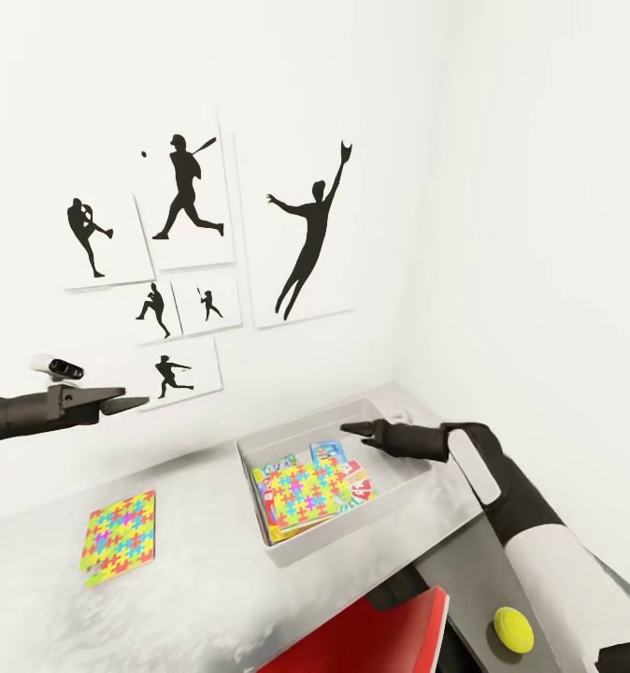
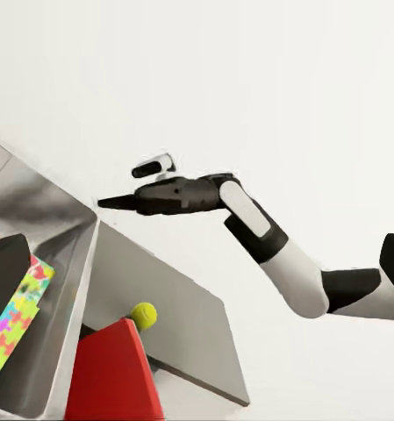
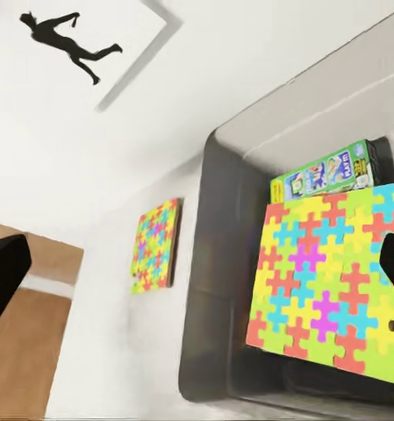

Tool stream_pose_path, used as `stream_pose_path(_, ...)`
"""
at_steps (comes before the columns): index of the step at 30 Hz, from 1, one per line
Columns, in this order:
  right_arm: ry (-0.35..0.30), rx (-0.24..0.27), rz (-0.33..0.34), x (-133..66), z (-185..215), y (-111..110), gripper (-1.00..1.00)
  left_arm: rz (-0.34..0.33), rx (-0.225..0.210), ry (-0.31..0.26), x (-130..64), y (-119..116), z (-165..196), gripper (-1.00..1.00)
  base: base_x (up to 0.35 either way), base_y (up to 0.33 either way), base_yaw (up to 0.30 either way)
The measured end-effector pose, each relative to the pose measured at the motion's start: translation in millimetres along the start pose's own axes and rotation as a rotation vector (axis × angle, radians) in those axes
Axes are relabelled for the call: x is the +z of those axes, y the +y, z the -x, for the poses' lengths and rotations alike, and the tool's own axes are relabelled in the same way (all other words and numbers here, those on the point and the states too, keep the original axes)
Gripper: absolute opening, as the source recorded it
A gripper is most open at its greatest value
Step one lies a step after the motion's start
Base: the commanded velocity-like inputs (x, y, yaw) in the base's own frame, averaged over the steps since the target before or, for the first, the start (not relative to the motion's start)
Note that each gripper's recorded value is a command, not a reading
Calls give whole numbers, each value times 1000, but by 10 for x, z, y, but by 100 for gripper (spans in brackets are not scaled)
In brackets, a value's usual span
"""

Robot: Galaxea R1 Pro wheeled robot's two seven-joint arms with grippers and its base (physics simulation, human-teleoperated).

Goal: Put all the toys in the child's room - the three board games (two on the bed and one on the table), the two jigsaw puzzles on the table, and the tennis ball on the table - inside the toy box on the table in the child's room.

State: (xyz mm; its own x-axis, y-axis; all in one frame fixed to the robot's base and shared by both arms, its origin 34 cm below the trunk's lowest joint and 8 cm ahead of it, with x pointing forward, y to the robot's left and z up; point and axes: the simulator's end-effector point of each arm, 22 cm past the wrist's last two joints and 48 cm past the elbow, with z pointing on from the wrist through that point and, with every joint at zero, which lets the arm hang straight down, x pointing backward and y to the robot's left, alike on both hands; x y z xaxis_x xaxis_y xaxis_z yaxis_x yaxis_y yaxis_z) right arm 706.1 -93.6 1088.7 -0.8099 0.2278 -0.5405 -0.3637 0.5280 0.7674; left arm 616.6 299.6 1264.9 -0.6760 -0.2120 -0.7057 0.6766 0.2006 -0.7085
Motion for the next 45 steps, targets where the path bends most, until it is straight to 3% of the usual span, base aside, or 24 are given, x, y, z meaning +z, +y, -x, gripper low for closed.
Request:
stream_pose_path(2,-31,-26,62,-171,-197,152,100,36,-18,4,-140,78,-82,100,0,0,0)
stream_pose_path(7,-61,-9,85,-325,-426,141,100,59,-70,16,-213,212,-311,100,0,0,0)
stream_pose_path(12,-63,-26,105,-425,-729,269,100,72,-124,29,-254,310,-565,100,0,0,0)
stream_pose_path(16,-61,-40,121,-523,-1006,400,100,69,-122,14,-331,258,-578,100,-2,0,0)
stream_pose_path(24,-104,-55,192,-702,-976,583,100,66,-145,-7,-426,255,-656,100,-51,0,0)
stream_pose_path(45,-124,-44,197,-756,-929,533,100,66,-148,-7,-427,262,-666,100,-42,0,0)
